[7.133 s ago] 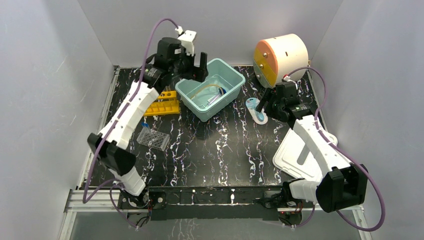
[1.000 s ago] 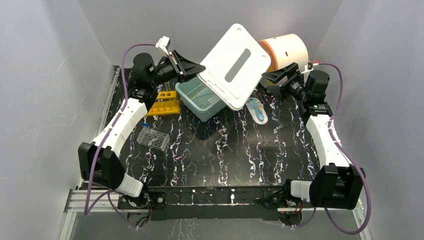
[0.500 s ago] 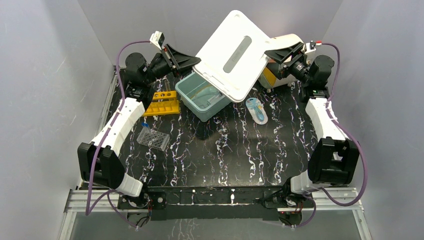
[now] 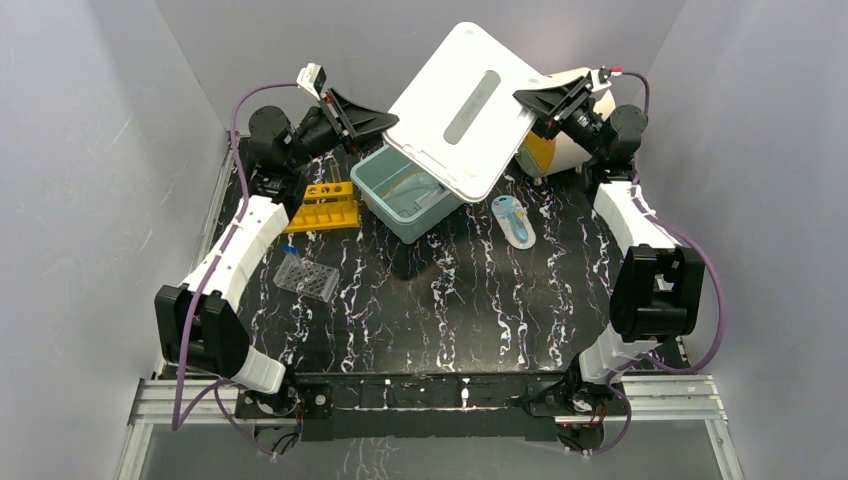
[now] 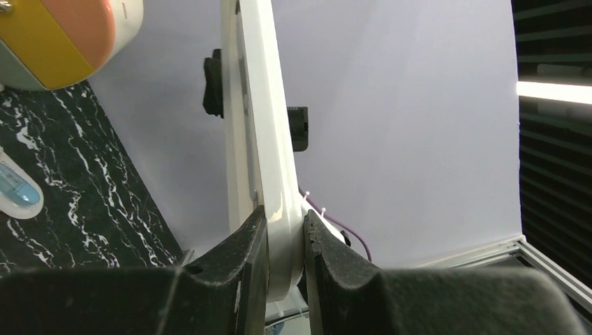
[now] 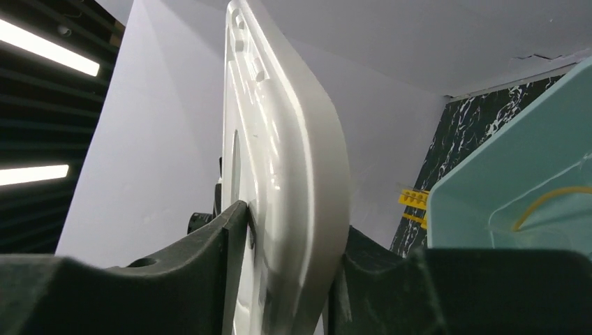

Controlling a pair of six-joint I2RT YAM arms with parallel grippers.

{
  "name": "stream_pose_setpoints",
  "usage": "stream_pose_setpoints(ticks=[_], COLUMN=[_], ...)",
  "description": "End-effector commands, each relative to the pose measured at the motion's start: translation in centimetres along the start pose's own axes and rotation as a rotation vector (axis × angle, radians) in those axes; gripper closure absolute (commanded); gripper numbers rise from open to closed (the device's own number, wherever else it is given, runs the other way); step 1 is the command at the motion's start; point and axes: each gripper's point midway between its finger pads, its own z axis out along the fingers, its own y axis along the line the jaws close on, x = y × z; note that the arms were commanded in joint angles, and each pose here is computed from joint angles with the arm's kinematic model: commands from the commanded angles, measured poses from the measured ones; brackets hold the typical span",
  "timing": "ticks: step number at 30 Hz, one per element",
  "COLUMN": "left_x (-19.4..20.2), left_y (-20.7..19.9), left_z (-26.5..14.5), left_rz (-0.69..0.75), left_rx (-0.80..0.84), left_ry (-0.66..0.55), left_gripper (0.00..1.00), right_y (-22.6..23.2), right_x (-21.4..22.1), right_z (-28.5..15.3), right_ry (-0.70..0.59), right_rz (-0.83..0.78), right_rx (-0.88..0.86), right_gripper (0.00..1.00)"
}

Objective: Organize the chemistry lab equipment

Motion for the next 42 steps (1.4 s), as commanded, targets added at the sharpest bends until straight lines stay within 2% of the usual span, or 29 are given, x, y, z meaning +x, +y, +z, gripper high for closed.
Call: stream_pose_setpoints(ticks=[1,4,7,9,11,13,17,23,26,36,42], left_x=[0.2,0.1,-0.2,-0.3,-0.5,-0.9,-2.0,-3.5,-3.5,-3.1,-2.9], left_y=[-1.4,-0.1,1.4,2.7,4.1,6.0,10.6,13.4,14.4,17.0,18.3], left_z=[-1.0,-1.3,-1.7,-2.1,-2.6,-3.3,-6.2,-10.6,-11.7,-12.8,-12.7], left_rz=[0.042,0.029,0.04,0.046,0.052,0.062,0.114,0.254,0.262,0.262,0.243], left_rx=[0.024,-0.028,-0.1,-0.163,-0.231,-0.326,-0.593,-0.87,-0.93,-1.013,-1.028], left_ry=[-0.011,-0.021,-0.038,-0.048,-0.065,-0.088,-0.158,-0.241,-0.257,-0.228,-0.212], left_gripper=[1.0,1.0,0.82,0.69,0.48,0.32,0.13,0.04,0.03,0.02,0.02], right_y=[3.4,3.5,3.2,3.0,2.7,2.3,0.9,-0.9,-1.6,-4.5,-6.7], right_x=[0.7,0.7,0.5,0.4,0.2,0.1,0.1,1.6,2.4,3.7,3.6], right_z=[-0.2,-0.4,-0.6,-0.7,-0.8,-0.9,-0.6,1.7,3.2,8.0,9.7], right_ry=[-0.025,-0.043,-0.068,-0.086,-0.101,-0.118,-0.132,-0.125,-0.144,-0.215,-0.258], right_rz=[-0.07,-0.058,-0.047,-0.036,-0.026,-0.012,-0.006,-0.088,-0.114,-0.171,-0.099], right_rx=[-0.115,-0.123,-0.117,-0.111,-0.107,-0.096,-0.051,0.039,0.06,0.125,0.128], right_gripper=[0.6,0.75,0.84,0.86,0.87,0.88,0.86,0.84,0.83,0.83,0.82])
